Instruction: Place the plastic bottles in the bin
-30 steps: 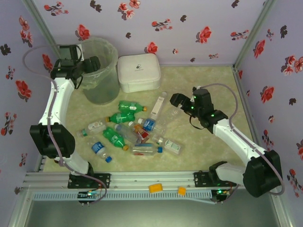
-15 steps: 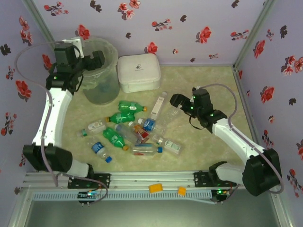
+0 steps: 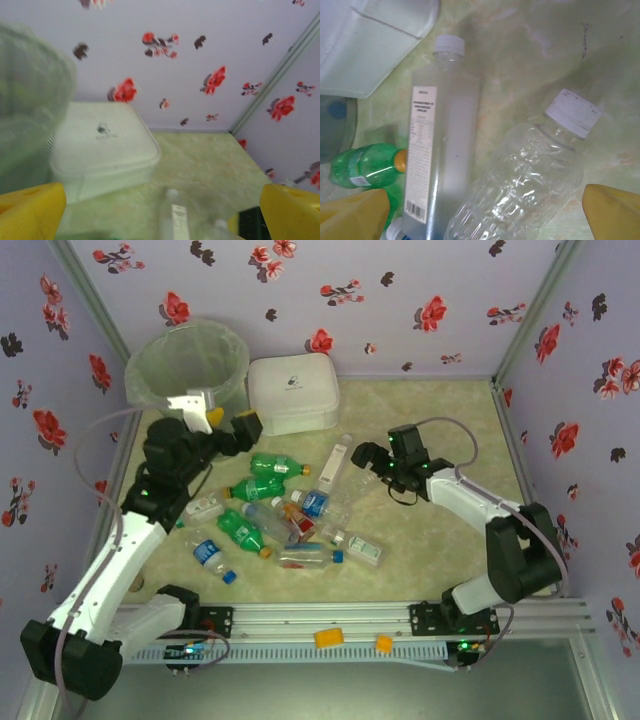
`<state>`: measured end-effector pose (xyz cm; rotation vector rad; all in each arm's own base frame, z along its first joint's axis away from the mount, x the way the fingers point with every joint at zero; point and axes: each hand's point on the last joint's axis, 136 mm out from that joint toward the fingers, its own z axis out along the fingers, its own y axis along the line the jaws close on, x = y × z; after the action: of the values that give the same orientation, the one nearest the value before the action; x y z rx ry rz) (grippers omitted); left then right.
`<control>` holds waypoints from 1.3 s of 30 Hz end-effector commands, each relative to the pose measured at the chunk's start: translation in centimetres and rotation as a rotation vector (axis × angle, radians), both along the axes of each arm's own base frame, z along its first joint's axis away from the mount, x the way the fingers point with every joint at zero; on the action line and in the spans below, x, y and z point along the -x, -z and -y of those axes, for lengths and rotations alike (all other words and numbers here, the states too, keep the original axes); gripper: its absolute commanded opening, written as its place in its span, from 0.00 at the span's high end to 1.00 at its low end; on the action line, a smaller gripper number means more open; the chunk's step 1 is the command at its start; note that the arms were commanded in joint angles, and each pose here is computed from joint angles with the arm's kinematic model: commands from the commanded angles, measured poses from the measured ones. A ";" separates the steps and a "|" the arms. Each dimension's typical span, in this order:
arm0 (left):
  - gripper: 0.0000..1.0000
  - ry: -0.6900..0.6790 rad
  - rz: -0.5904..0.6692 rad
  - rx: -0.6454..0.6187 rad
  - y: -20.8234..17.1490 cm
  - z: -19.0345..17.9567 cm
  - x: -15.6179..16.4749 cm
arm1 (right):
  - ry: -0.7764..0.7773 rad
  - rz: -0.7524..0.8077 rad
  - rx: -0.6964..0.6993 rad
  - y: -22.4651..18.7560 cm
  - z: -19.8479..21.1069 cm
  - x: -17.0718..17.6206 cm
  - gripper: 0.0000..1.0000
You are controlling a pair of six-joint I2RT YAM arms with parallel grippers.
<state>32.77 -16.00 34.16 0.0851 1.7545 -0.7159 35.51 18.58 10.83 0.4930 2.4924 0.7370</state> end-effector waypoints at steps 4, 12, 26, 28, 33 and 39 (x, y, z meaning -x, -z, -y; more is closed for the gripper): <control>0.00 0.073 -0.072 0.188 4.5 3.8 1.2 | 0.095 -0.070 -0.028 2.3 -0.1 -1.3 0.00; 0.00 0.101 -0.173 0.128 9.9 6.8 2.4 | 0.143 -0.126 -0.087 5.1 -1.0 -1.8 0.02; 0.00 0.083 -0.177 0.124 10.1 7.4 1.5 | 0.199 -0.163 -0.106 8.2 -0.9 -1.4 0.15; 0.00 0.084 -0.185 0.122 10.3 7.4 1.7 | 0.204 -0.165 -0.113 8.7 -0.9 -1.2 0.19; 0.00 0.085 -0.192 0.112 10.3 7.5 2.2 | 0.227 -0.144 -0.167 9.1 -1.0 -1.1 0.22; 0.00 0.118 -0.209 0.067 10.8 8.0 2.9 | 0.217 -0.107 -0.226 8.0 -1.4 -1.7 0.37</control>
<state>30.02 -23.80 21.98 0.0478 1.9533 -0.8973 36.95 18.75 3.72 0.8867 2.4251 0.8427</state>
